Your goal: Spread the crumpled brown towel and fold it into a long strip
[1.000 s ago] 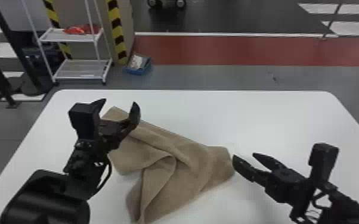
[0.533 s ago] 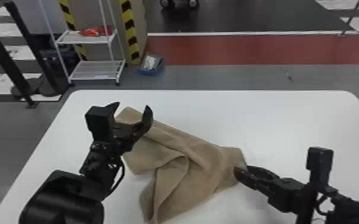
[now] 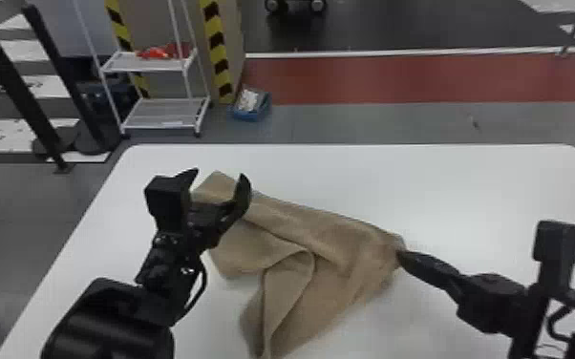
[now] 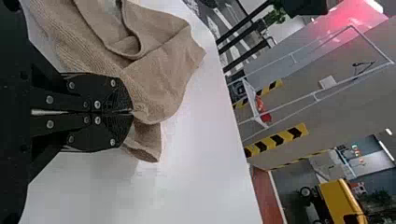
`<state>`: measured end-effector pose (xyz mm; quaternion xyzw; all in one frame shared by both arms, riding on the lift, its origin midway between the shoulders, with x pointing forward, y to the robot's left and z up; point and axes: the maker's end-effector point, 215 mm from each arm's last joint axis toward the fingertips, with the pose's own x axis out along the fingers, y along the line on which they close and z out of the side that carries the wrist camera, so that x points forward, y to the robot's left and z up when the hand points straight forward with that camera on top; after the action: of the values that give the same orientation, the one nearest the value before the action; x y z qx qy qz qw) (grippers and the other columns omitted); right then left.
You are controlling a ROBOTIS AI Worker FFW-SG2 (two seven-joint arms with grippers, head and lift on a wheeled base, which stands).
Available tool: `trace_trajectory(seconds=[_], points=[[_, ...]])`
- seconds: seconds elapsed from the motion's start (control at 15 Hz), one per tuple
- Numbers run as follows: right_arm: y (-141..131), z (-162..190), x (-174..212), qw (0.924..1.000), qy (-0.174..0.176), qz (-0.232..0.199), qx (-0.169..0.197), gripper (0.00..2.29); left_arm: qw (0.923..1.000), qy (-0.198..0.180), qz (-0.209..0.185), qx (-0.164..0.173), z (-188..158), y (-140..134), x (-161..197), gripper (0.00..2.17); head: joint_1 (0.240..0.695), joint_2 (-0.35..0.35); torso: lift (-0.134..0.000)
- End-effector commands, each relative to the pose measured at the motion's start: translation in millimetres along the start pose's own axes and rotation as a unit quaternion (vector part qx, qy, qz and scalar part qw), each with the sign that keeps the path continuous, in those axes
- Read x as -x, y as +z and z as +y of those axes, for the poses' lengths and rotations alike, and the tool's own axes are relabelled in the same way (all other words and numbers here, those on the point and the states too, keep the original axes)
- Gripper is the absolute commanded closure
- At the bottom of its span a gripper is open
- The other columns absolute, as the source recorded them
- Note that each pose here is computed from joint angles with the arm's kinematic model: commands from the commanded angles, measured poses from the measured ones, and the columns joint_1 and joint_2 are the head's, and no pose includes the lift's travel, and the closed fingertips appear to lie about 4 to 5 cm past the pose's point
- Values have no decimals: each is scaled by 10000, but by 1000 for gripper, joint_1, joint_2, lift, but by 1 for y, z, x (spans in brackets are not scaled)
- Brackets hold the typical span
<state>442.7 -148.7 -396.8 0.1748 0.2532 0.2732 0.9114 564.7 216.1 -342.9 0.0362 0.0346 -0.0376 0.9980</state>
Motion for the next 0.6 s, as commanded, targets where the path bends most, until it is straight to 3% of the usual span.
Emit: trace_trajectory(seconds=[0.0,0.13,0.33,0.4,0.47,0.53], points=[[39,-19,24,9998,-174,-103,9,1865,10000,26,33,3,3,-4,3,167,695,79,-123],[83,-49,42,9979,-481,-385,193,1865,10000,52,52,7,6,-7,5,167,695,57,-123],[113,-114,59,9900,-1160,-800,111,1845,9999,61,97,-14,8,-11,8,167,695,-8,-123],[106,-149,57,9860,-1544,-626,103,1656,9999,76,122,-12,11,-14,11,167,695,-26,-123],[97,-179,57,9804,-1907,-463,148,1079,9998,10,185,-12,7,-16,13,167,695,-46,-123],[85,-196,53,9758,-2140,-303,317,39,9998,-16,209,-7,4,-17,16,167,695,-85,-123]])
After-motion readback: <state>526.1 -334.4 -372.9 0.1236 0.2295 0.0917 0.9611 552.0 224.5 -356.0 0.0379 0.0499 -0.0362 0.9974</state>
